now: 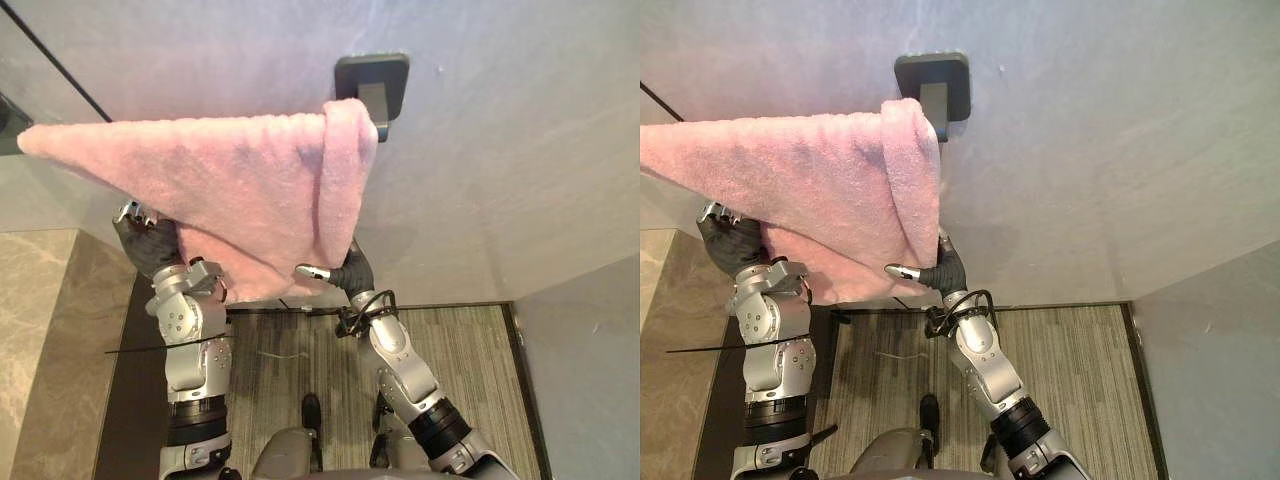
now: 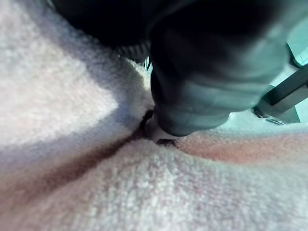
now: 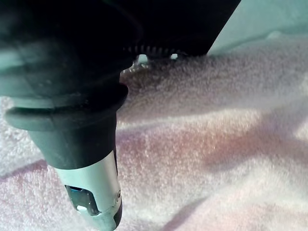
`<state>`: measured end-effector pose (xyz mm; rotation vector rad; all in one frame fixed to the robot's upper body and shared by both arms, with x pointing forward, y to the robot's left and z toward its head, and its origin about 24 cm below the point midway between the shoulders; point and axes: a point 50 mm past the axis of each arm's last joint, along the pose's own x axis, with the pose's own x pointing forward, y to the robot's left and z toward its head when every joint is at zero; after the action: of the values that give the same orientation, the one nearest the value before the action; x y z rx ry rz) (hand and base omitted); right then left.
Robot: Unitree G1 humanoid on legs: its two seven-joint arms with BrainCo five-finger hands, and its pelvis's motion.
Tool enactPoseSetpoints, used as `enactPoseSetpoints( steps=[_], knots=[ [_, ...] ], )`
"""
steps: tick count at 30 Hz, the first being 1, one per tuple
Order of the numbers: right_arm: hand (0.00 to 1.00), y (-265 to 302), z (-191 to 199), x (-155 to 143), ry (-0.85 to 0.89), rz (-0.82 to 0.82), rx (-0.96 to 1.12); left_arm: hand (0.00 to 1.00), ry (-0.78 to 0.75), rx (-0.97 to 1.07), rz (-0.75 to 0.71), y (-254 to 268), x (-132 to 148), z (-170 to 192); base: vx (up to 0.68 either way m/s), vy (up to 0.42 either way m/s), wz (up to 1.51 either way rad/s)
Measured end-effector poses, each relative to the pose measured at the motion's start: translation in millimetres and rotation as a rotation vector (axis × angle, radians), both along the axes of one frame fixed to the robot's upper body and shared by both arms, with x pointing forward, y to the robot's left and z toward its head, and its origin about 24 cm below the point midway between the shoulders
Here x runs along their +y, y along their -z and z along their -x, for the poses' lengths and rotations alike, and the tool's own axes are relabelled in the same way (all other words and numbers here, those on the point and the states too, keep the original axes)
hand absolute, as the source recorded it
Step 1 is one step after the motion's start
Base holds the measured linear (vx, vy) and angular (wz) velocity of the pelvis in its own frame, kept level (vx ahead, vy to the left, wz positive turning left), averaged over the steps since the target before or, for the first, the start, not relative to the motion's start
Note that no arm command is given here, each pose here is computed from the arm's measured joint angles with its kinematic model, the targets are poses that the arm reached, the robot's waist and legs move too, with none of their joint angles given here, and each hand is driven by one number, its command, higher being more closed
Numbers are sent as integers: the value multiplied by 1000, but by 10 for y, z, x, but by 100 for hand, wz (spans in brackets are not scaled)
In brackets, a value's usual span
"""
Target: Organize washtable
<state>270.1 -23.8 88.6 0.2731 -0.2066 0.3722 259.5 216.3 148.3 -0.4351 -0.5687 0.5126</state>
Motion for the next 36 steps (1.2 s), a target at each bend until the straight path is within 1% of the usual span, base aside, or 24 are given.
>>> enactPoseSetpoints(
  steps=[5, 15, 20, 25, 26, 31, 36],
  knots=[
    [100, -24, -82, -31, 25, 40, -21, 100, -19, -40, -1, -81, 31, 49, 0, 0, 0],
    [100, -46, -105, -32, 26, 41, -27, 100, -51, -84, -7, -165, 94, 110, 1, 1, -1],
    [100, -116, -111, 43, -5, 48, -56, 100, -94, -87, -1, -167, 192, 144, 0, 0, 0],
    [100, -108, -92, 218, -70, 74, -56, 100, -163, -112, 22, -216, 311, 188, 7, 9, 3],
    [0, -116, -84, 244, -81, 74, -60, 100, -176, -122, 24, -230, 336, 200, 13, 17, 4],
    [0, -178, -104, 302, -93, 56, -70, 100, -213, -170, 10, -322, 359, 275, 6, 13, 6],
    [0, -176, -133, 325, -96, 65, -65, 100, -221, -170, 8, -321, 374, 283, 1, 3, 1]
  ],
)
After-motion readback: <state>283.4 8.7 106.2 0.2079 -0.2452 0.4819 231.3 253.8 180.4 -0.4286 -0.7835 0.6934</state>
